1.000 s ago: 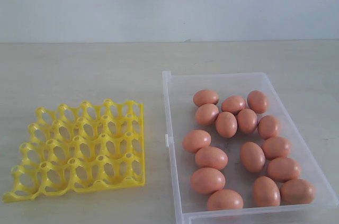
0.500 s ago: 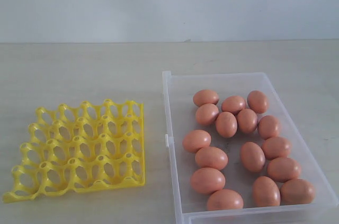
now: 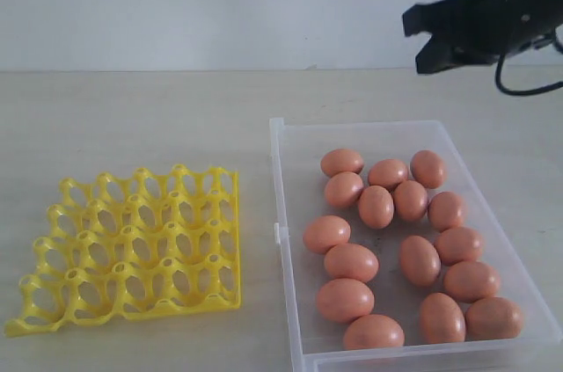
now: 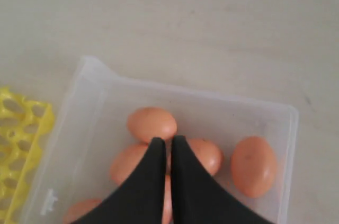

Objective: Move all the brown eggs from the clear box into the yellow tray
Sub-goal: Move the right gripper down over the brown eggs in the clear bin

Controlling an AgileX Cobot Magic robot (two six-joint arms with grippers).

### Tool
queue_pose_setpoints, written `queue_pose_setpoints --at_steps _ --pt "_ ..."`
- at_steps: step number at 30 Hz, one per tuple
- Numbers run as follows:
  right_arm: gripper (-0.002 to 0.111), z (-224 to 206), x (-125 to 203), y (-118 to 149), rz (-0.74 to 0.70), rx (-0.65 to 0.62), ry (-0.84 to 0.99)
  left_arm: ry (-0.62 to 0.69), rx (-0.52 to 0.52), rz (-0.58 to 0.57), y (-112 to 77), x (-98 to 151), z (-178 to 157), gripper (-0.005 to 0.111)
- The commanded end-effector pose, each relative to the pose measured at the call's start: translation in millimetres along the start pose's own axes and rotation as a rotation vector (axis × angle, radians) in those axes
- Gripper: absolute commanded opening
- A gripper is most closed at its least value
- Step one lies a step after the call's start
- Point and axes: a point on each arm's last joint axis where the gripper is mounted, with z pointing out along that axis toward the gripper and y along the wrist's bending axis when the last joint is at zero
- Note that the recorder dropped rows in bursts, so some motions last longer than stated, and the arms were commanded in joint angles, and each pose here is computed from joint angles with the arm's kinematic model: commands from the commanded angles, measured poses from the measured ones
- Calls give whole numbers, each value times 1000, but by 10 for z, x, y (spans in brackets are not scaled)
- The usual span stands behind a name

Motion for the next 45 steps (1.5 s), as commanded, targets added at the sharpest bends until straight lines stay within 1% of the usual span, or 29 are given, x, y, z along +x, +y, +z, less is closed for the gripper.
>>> queue_pose_setpoints --at_steps 1,4,6,12,14,18,21,31,40,43,45 --pt "0 425 223 -109 9 -64 211 -8 7 -2 -6 -18 1 4" --pt "0 658 352 -134 25 -87 305 -8 7 -2 -6 -18 1 4" --pt "0 803 402 -92 2 -88 324 -8 7 -2 -6 -18 1 4" --pt "0 1063 519 233 -141 -129 358 -8 7 -2 -6 -18 1 4" --pt "0 1088 514 278 -180 -109 341 -8 7 -2 -6 -18 1 4" --pt "0 1089 528 243 -155 -53 361 -8 7 -2 -6 -18 1 4" --pt "0 1078 556 205 -199 -22 397 -8 7 -2 -6 -18 1 4" --pt "0 1082 545 194 -211 -10 385 -8 7 -2 -6 -18 1 4" --pt "0 1109 469 187 -192 10 297 -8 7 -2 -6 -18 1 4" --pt "0 1105 483 193 -162 6 312 -8 7 -2 -6 -18 1 4" --pt "0 1098 503 193 -170 3 336 -8 7 -2 -6 -18 1 4"
